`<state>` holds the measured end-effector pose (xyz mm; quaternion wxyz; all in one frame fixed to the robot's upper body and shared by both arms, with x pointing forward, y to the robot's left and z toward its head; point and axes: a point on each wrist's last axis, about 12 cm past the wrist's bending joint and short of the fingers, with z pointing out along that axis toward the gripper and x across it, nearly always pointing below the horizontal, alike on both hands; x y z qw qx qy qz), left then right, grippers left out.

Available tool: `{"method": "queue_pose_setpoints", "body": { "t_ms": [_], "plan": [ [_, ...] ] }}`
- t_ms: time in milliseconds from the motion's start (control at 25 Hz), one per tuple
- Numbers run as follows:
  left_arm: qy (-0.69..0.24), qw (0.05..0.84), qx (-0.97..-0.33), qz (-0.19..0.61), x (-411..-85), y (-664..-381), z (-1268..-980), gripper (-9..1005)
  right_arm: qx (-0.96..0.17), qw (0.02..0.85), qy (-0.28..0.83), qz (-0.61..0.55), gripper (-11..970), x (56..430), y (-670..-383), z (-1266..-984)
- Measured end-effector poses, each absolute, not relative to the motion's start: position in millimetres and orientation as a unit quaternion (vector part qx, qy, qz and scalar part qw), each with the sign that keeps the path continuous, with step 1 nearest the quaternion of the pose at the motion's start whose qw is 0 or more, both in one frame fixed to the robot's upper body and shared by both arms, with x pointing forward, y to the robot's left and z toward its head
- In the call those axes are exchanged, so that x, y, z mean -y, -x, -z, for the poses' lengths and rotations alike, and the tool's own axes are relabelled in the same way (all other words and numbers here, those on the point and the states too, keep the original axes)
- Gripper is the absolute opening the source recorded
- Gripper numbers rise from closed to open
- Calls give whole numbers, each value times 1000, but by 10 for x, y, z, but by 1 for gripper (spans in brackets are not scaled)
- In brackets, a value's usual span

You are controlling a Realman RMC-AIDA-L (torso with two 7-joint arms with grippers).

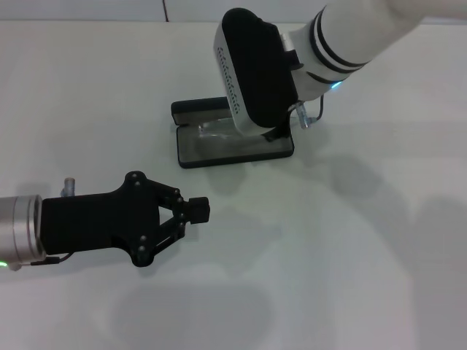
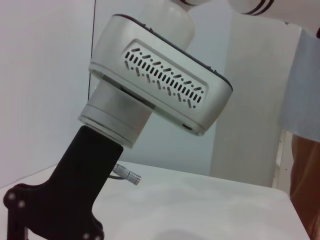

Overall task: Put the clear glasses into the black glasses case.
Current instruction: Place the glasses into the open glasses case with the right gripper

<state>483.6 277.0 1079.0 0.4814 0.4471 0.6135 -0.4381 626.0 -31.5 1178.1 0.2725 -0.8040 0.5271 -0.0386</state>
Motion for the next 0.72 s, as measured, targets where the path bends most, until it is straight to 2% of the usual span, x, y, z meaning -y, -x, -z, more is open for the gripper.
{"method": "queue_pose_setpoints", "body": {
  "t_ms": [720],
  "plan": [
    [-444, 482, -614, 441, -2748, -4826, -10775, 43, -515, 286, 806, 48, 49, 278, -6217, -11696]
  ]
}}
